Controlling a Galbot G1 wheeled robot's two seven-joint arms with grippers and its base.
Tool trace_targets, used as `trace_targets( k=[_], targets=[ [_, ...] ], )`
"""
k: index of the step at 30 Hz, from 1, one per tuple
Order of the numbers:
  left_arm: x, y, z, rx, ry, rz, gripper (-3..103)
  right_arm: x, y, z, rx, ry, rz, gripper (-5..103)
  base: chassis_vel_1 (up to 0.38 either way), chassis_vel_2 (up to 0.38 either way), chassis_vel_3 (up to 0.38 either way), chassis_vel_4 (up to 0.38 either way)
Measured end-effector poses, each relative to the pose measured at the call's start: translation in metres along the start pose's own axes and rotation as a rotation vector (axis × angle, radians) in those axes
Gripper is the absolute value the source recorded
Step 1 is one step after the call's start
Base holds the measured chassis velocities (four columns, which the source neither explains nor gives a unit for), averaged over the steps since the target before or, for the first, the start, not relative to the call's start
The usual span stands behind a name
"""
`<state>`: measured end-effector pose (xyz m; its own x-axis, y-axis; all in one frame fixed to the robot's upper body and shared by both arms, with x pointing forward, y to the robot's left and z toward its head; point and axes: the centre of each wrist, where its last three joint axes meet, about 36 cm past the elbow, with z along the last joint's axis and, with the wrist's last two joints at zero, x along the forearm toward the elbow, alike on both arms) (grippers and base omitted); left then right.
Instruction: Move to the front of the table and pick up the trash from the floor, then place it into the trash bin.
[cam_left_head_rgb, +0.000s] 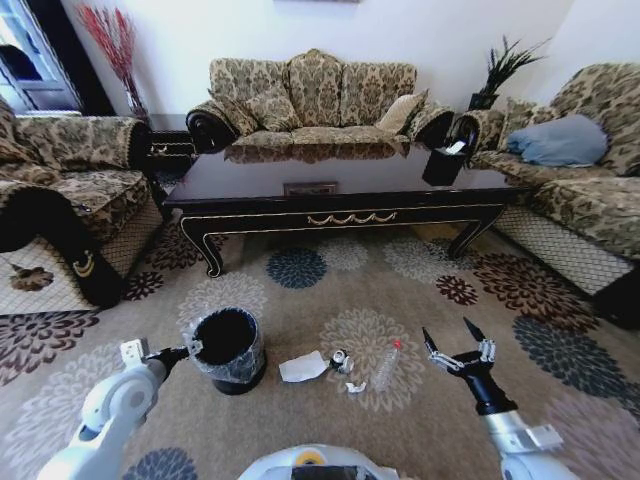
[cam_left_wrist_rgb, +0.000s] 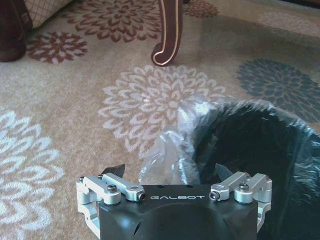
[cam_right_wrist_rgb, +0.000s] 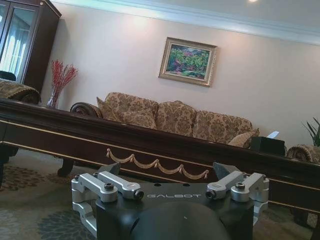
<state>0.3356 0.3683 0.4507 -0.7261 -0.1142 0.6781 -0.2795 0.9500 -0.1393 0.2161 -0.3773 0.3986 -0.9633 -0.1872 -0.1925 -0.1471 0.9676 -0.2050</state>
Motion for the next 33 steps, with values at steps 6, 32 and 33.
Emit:
trace_targets(
  k=[6,32,33],
  targets=[
    [-0.010,0.007,-0.001,0.010,0.010,-0.014,90,0.003,0.001,0.000,-0.003,0.000,0.003,100,0.000,0.000,0.000,0.000],
    [-0.013,0.006,0.016,0.006,0.027,-0.028,4,0.005,0.005,-0.009,-0.002,-0.020,0.012,100,0.000,0.000,0.000,0.000],
    [-0.012,0.006,0.017,0.006,0.027,-0.034,4,0.005,0.005,-0.009,0.000,-0.019,0.016,100,0.000,0.000,0.000,0.000]
  ],
)
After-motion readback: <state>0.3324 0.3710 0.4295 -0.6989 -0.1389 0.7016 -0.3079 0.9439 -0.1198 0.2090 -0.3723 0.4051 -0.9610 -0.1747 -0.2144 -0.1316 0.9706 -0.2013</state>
